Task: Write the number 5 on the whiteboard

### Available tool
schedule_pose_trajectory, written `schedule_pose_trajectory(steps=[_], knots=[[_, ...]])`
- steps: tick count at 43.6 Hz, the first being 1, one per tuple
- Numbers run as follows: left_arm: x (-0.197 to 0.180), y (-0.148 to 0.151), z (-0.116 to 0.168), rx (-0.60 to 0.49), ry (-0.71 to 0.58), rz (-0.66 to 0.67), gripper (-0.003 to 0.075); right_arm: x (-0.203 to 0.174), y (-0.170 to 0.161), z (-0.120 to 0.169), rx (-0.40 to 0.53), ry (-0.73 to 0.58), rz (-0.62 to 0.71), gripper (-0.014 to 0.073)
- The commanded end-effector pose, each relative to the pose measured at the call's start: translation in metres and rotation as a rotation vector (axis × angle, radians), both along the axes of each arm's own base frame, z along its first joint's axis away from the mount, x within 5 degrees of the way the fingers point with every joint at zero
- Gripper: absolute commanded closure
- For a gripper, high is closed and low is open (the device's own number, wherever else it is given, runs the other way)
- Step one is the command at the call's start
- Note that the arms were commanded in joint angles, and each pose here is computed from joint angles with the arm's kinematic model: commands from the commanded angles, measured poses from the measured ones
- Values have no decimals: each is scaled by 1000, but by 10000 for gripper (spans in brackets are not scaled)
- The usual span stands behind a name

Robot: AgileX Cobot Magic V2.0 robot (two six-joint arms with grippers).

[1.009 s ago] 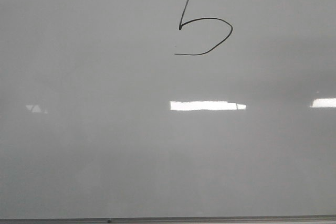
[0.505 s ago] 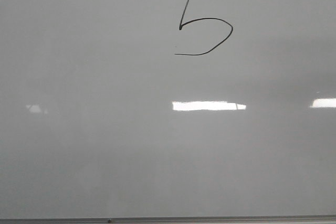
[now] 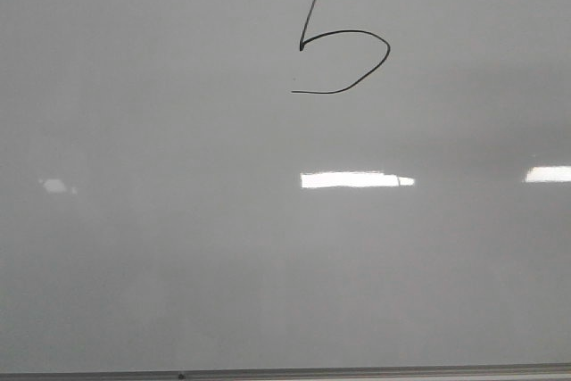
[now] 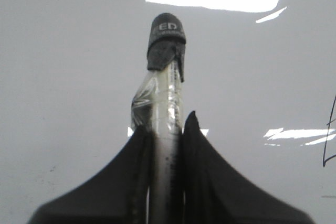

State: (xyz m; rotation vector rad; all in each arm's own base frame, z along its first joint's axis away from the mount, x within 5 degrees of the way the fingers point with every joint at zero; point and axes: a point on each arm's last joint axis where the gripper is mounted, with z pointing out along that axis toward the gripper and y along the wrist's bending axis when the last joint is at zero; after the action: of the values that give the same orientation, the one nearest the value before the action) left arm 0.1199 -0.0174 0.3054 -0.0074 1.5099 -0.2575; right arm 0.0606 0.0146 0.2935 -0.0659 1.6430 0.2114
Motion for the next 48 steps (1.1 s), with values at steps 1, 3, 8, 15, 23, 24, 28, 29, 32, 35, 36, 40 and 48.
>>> schedule_pose_trajectory(steps=[1,3,8,15,23,24,28,29,32,35,36,40,48], knots=[[3,2,13,-120,-174,-2,740,0,-3,15,24,-87,-31,666],[5,6,10,-144,-198,22,740,0,-3,15,24,-87,-31,666],[16,14,4,-188,-189,75,740,0,-3,15,24,-87,-31,666],[40,16,-7,-245,-168,66,738,0,-3,15,24,-87,-31,666],[76,15,-27,-208,-79,28,738,0,-3,15,24,-87,-31,666],[80,14,-29,-201,-73,9,738,0,-3,15,24,-87,-31,666],[94,15,-35,-258,-64,-106,738,0,-3,15,24,-87,-31,666],[96,16,-36,-277,-61,-135,738,0,-3,15,24,-87,-31,666],[105,23,-42,-314,-43,-220,738,0,-3,15,24,-87,-31,666],[113,33,-47,-339,-2,-277,738,0,-3,15,24,-87,-31,666],[115,35,-48,-339,11,-299,738,0,-3,15,24,-87,-31,666],[122,46,-53,-352,26,-283,738,0,-3,15,24,-87,-31,666],[129,62,-60,-310,30,-235,738,0,-3,15,24,-87,-31,666]])
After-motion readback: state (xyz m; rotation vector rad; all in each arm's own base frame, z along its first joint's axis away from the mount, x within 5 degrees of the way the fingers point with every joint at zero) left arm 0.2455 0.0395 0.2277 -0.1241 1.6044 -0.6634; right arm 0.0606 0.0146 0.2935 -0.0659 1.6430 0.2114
